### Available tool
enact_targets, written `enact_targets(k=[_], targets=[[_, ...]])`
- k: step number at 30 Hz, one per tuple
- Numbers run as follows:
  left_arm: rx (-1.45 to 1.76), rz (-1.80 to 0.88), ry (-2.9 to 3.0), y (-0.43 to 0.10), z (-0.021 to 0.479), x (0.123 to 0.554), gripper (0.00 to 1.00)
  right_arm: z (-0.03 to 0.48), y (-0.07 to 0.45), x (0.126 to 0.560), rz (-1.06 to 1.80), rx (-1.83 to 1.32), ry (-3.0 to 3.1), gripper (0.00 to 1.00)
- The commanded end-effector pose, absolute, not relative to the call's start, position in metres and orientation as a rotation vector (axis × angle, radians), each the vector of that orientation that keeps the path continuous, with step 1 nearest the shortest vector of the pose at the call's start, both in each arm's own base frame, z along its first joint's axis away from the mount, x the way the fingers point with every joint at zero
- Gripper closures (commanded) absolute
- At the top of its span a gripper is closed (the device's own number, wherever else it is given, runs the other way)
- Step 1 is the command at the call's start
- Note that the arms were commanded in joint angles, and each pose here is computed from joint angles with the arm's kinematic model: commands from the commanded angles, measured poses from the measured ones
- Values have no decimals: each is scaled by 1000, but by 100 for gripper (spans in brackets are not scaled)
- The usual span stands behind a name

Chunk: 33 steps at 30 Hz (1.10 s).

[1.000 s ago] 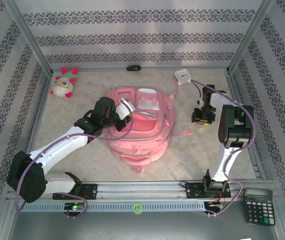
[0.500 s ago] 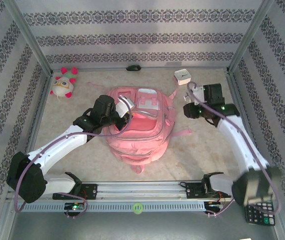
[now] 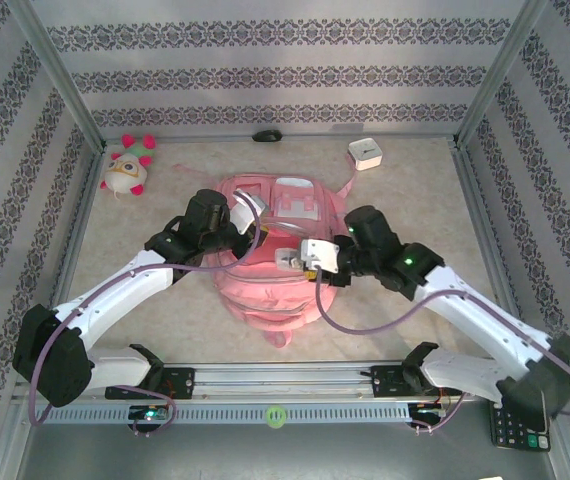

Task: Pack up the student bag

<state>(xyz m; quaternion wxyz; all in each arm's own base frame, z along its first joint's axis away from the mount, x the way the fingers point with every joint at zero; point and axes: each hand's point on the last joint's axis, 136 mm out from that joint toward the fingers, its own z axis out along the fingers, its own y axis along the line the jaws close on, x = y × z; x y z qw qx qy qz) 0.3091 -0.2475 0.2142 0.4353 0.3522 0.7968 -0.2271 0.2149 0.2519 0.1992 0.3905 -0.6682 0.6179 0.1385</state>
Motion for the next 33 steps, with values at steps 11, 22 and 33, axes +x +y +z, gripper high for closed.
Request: enact_targets(k=[11,22,33], targets=[[858,-748,1771,-267,283,302,87,197,275,296,90,-1561,1744,50],[844,-718,1779,-263,280,305,86,187,254,299,-12,-1466,1834,48],[814,-634,1779,-251,284,310,87,161,245,294,-50,-1565,1928,49]])
